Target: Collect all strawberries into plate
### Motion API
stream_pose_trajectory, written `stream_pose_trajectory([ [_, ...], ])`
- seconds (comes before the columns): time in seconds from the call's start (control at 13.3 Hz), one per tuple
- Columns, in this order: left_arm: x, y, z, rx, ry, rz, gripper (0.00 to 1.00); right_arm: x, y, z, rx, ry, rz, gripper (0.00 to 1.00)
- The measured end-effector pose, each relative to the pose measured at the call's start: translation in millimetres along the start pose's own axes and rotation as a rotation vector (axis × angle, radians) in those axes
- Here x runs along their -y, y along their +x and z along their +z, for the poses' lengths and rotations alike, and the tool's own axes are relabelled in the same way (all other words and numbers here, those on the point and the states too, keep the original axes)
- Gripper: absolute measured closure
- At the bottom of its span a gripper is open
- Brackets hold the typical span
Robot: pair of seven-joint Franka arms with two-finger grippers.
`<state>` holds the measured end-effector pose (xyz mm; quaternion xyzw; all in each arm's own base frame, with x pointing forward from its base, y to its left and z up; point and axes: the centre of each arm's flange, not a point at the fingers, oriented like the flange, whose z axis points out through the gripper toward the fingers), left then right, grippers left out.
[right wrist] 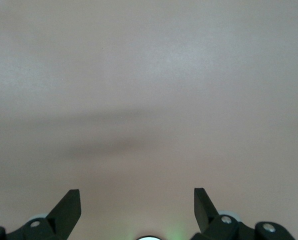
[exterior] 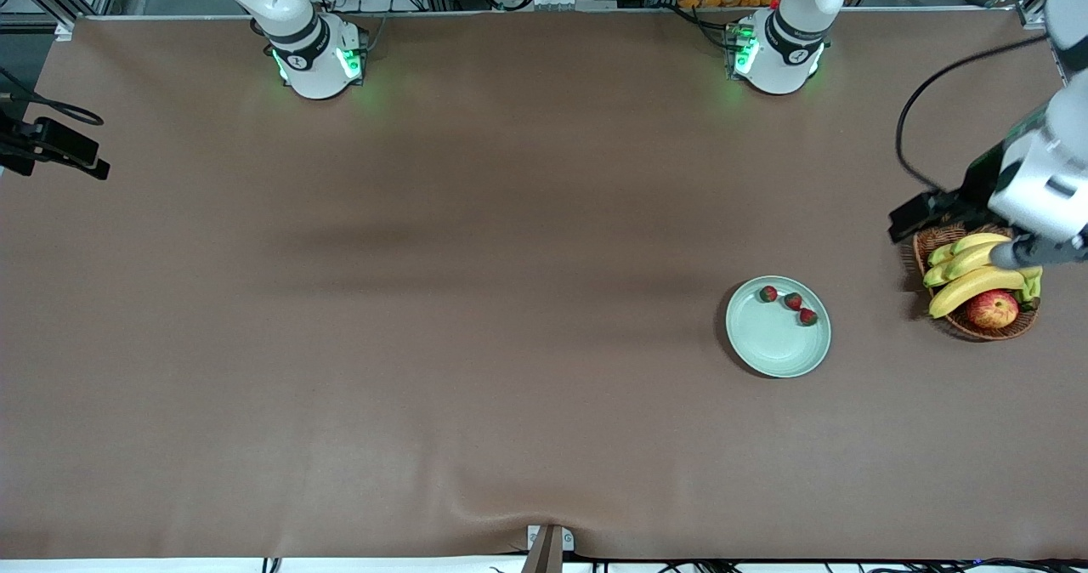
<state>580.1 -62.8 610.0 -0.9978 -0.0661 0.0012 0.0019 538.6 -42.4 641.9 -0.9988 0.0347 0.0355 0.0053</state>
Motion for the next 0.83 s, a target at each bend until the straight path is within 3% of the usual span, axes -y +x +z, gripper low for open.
stream_pose_trajectory([
  [0.83, 8, -45, -19, 0.016, 0.012, 0.074, 0.00, 2, 1, -1, -0.007, 0.000, -0.004, 0.00],
])
